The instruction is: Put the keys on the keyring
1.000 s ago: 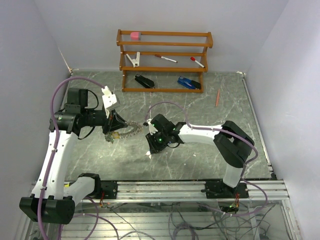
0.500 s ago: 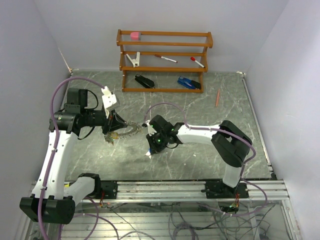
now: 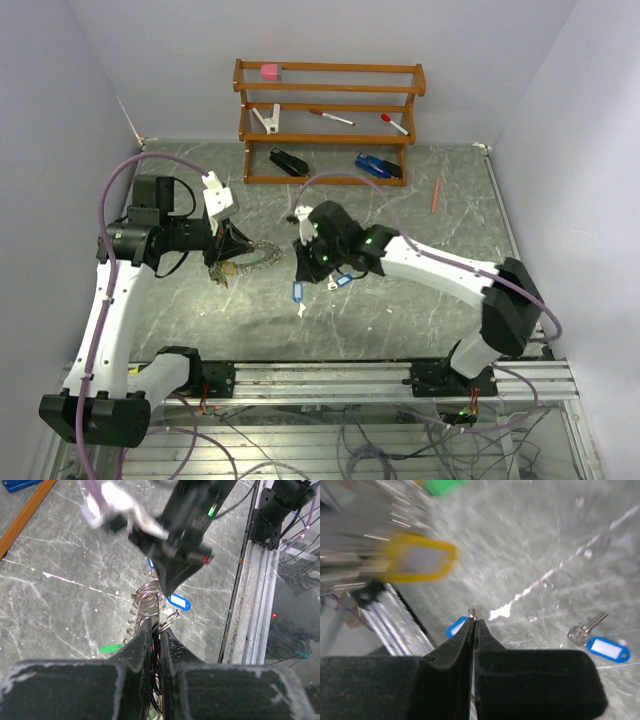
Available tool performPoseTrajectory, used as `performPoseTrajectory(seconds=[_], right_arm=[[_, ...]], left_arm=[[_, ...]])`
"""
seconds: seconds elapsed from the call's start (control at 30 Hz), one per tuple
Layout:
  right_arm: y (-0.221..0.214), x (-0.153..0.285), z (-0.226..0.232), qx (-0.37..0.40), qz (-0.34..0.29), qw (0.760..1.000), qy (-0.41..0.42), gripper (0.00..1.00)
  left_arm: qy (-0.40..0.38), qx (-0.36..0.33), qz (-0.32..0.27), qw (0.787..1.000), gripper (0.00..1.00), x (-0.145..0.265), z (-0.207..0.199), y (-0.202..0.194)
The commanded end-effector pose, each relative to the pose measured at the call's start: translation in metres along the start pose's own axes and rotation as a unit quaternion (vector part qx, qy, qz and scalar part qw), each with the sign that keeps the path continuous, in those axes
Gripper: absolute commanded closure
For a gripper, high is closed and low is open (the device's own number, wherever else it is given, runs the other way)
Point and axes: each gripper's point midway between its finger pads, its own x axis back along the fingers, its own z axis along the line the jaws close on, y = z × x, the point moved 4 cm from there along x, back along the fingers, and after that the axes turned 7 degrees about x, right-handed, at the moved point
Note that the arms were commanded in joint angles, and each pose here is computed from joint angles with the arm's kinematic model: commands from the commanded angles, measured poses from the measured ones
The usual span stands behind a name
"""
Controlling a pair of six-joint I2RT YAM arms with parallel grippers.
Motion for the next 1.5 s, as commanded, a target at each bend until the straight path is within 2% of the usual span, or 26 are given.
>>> performPoseTrajectory(seconds=[0.0, 0.2, 0.4, 0.8, 1.47], right_arm=[[0.053, 0.062, 0.018, 0.043, -0.066, 0.997, 0.001, 1.0], [0.081, 0.103, 0.045, 0.059, -0.081, 0.994, 0.049, 1.0], [0.109, 0.128, 0.068, 0.059, -0.112, 0.987, 0.094, 1.0], [0.129, 0.112, 0.089, 0.021, -0.113, 0.983, 0.145, 1.0], [0.153, 0.098, 0.094, -0.008, -0.113, 0.981, 0.155, 1.0]], left_arm=[[0.013, -0.052, -0.007, 0.999, 0.93, 0.004, 0.007, 0.01], [0.035, -0.08, 0.01, 0.996, 0.93, 0.007, 0.015, 0.01], [0.022, -0.121, 0.008, 0.992, 0.93, 0.009, 0.011, 0.013], [0.001, -0.178, -0.005, 0.984, 0.93, 0.012, -0.003, 0.016], [-0.004, -0.196, -0.014, 0.98, 0.93, 0.014, -0.01, 0.017]])
